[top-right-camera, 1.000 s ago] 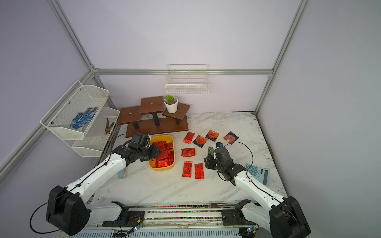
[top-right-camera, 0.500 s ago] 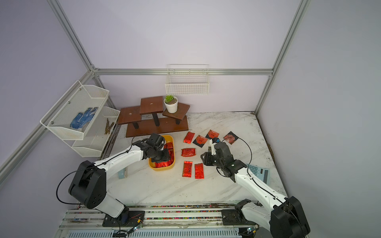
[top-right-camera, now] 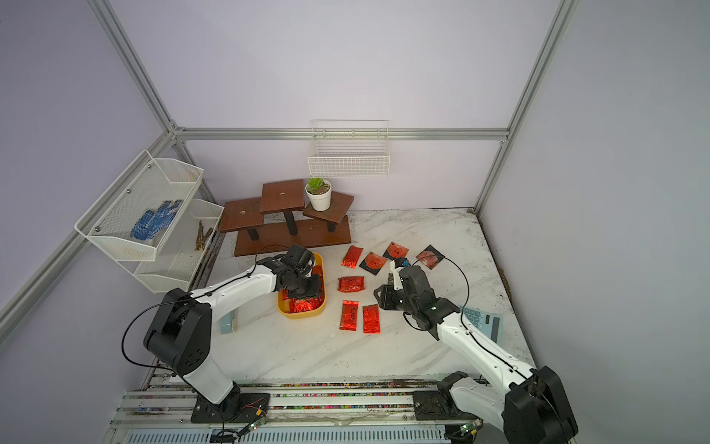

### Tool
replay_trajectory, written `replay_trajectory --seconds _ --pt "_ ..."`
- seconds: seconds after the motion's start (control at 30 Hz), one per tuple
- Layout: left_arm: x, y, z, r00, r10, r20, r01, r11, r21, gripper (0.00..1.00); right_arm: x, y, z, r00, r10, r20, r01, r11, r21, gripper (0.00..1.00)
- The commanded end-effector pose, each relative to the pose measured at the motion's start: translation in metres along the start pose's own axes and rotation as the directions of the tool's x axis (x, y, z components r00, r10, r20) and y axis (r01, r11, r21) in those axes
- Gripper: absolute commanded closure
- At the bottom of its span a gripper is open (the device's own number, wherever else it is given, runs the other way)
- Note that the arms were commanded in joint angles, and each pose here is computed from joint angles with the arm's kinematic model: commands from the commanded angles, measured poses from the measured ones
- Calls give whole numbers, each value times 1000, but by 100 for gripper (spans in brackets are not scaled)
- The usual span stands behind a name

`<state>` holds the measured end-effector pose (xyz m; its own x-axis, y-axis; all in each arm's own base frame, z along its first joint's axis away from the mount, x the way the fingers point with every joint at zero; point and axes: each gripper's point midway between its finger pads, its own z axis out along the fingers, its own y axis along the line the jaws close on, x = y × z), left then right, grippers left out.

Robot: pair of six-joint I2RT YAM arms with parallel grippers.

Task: Take the tea bags out of the storage box
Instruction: Pick up the tea bag from the storage box.

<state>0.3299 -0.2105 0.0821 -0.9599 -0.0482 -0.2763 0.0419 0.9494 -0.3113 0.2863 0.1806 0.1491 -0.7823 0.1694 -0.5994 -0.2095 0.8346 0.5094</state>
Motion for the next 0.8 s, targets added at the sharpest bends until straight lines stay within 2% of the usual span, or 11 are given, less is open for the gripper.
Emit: replay_trajectory --seconds 0.0,0.27,0.6,0.77 --pt "-10 -9 -1 999 37 21 -37 999 -1 69 -5 2 -3 1000 -8 14 8 1000 -4 58" --pt "-7 -7 8 999 39 -1 -39 999 -16 78 -4 0 -2 1000 -8 12 8 1000 2 58" --pt "-6 -6 4 999 35 6 -35 999 -20 99 -7 1 -3 1000 -12 19 12 1000 3 59" --pt "-6 -10 -11 999 40 22 -40 999 2 100 -9 2 -4 999 -14 29 14 1000 4 59"
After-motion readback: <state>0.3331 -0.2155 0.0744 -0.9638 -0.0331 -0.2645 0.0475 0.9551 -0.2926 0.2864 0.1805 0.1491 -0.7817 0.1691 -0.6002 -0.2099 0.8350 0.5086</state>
